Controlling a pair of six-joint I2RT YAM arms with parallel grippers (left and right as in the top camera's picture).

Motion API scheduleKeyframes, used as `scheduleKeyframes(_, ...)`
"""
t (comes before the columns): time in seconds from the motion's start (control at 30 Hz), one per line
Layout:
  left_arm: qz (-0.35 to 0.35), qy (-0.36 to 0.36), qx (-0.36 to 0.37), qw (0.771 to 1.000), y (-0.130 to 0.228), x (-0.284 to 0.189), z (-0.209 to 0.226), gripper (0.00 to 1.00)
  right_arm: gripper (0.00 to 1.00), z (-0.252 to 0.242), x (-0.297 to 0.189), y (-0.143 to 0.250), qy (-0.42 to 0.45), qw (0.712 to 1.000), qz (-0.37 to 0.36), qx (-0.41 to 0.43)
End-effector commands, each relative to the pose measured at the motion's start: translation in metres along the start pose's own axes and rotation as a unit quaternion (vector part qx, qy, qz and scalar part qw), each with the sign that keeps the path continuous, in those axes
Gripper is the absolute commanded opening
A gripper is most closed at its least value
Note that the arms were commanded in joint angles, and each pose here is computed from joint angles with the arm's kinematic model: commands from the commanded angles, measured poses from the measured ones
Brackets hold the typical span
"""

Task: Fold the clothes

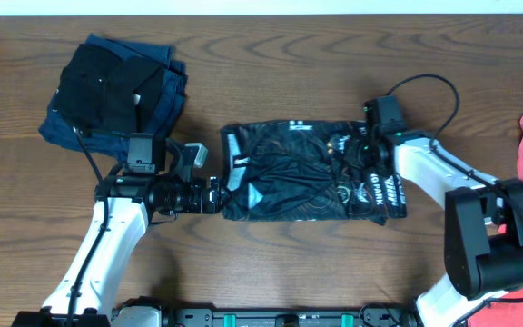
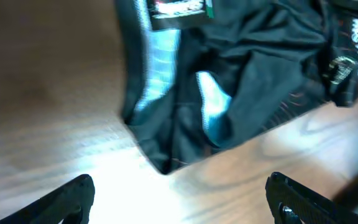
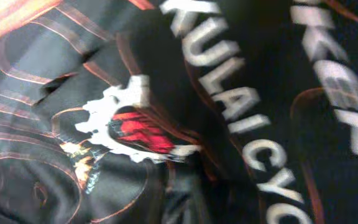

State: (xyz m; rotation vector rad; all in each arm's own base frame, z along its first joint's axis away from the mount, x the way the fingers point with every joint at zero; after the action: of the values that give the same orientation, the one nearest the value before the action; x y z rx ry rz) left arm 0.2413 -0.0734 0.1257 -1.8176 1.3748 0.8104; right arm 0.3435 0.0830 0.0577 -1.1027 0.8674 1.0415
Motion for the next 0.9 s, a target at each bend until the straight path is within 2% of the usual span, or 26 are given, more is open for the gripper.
scheduleKeyframes(0.0,0.003,-0.023,-0.001,1.0,-0.002,0.008,0.009,0.9,0.26,0.0,-0.01,0.01,-0.047,0.995,0.015,-0.09)
scheduleKeyframes(0.1,0.006,-0.024,-0.009,1.0,-0.005,0.016,0.013,0.9,0.26,0.013,-0.042,0.004,-0.097,0.987,-0.02,-0.127)
scheduleKeyframes(0.2,0.009,-0.025,-0.014,1.0,-0.012,0.028,0.019,0.9,0.11,0.024,-0.065,0.004,-0.123,0.982,-0.038,-0.136)
scheduleKeyframes(0.37,0.004,-0.01,-0.046,0.999,-0.027,0.058,0.029,0.95,0.02,0.028,-0.064,0.024,-0.119,0.985,0.01,-0.125)
scheduleKeyframes(0.5,-0.006,0.031,-0.055,0.998,-0.04,0.076,0.028,0.96,0.01,0.027,-0.053,0.036,-0.1,0.986,0.045,-0.123)
scheduleKeyframes(0.87,0.016,0.036,-0.097,0.994,-0.039,0.114,0.03,0.96,0.01,0.04,-0.043,0.038,-0.106,0.983,0.047,-0.144)
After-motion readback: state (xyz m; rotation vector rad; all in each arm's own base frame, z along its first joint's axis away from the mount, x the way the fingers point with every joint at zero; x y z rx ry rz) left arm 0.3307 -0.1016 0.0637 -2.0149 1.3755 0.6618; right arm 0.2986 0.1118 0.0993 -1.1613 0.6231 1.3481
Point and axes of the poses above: each gripper's point midway between its finger pads, its own x axis out along the fingers, its own z axis along the line the jaws close on, y = z × x, the point moved 6 cm from there along -x, back along the fingers, and after that the axes turned 15 degrees about -x, right-handed, at the moved point
